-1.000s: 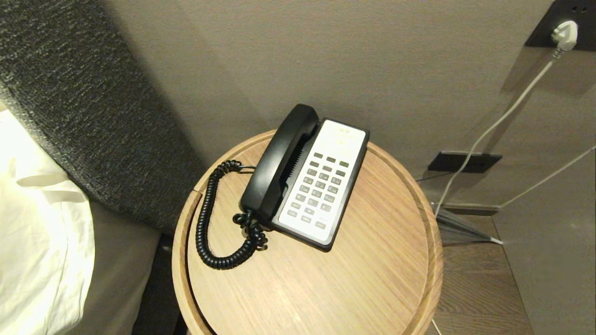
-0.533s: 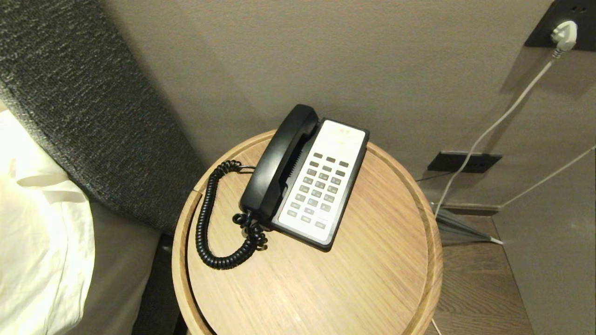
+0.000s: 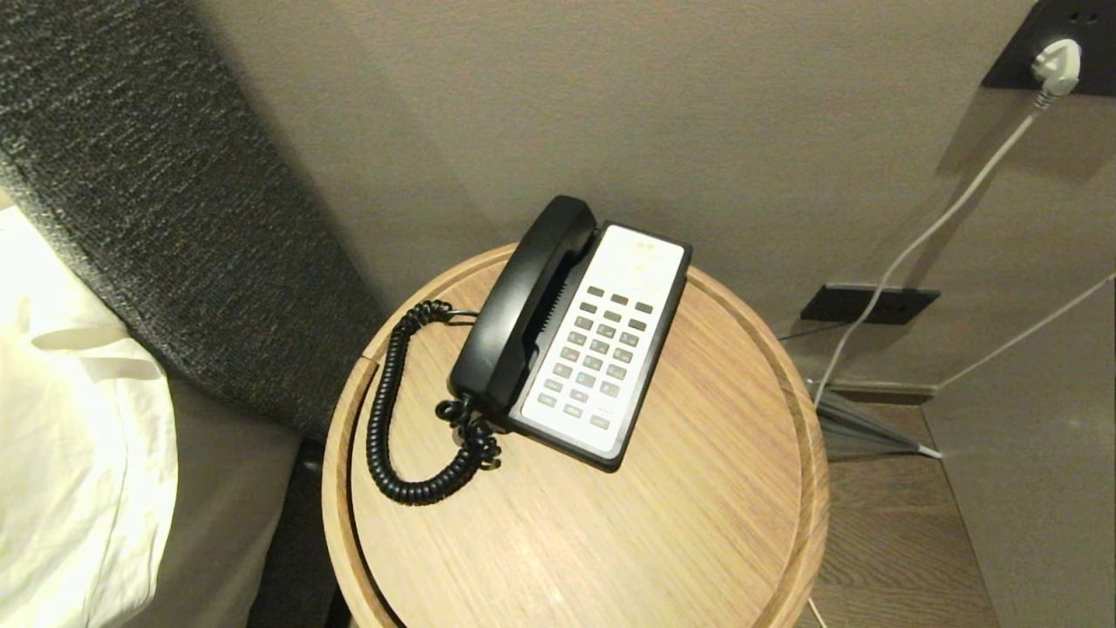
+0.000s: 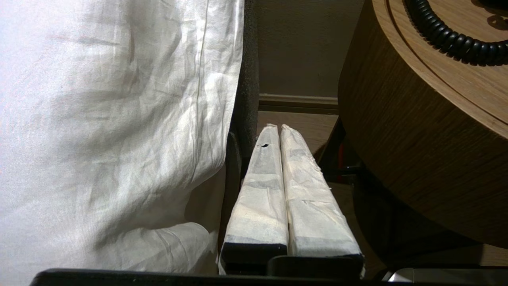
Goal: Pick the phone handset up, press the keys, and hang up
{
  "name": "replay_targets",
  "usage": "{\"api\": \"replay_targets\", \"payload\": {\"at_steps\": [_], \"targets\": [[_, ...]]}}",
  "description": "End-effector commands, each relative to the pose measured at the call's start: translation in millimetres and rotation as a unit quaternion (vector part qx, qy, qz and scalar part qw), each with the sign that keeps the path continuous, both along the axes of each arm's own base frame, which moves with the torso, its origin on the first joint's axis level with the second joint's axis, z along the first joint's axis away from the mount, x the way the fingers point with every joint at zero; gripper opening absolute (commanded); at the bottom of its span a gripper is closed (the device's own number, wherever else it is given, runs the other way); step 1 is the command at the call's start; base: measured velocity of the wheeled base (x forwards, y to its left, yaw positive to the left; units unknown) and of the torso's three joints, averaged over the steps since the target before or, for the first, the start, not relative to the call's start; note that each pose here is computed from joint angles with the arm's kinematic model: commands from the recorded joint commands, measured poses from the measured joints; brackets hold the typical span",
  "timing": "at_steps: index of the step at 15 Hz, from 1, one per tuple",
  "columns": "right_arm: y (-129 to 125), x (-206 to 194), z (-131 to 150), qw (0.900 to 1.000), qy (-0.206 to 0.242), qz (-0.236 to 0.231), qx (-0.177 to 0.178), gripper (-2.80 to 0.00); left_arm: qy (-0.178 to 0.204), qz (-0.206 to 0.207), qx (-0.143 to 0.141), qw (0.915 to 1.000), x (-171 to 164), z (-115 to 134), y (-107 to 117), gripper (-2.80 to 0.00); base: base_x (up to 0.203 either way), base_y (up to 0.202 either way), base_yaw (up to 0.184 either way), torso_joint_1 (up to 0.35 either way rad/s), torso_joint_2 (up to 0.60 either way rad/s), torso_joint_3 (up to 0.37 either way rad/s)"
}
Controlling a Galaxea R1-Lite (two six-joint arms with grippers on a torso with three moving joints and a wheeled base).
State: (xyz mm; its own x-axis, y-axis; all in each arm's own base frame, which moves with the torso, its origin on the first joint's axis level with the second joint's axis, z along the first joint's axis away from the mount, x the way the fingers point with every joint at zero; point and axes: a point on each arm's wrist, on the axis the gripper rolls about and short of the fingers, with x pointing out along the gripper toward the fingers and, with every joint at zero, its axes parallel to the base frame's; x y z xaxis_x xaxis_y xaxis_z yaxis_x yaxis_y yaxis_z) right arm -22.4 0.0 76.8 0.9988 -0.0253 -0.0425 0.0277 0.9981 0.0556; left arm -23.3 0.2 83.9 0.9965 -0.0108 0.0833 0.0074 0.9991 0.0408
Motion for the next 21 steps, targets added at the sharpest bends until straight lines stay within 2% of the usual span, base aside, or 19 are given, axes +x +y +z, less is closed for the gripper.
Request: {"api": "replay_targets", "payload": {"at_steps": [1, 21], "targets": [[0.0, 0.3, 0.0, 1.000, 0.002, 0.000, 0.000, -2.80, 0.018, 0.000, 0.000, 0.9998, 2.9, -9.7, 0.0, -2.80, 0.000, 0.000, 0.000, 0.000, 0.00, 0.000], [0.0, 0.3, 0.0, 1.000, 0.002, 0.000, 0.000, -2.80, 0.011, -0.001, 0.000, 0.9999, 3.1, -9.2, -0.1, -2.80, 0.000, 0.000, 0.000, 0.000, 0.00, 0.000]]}}
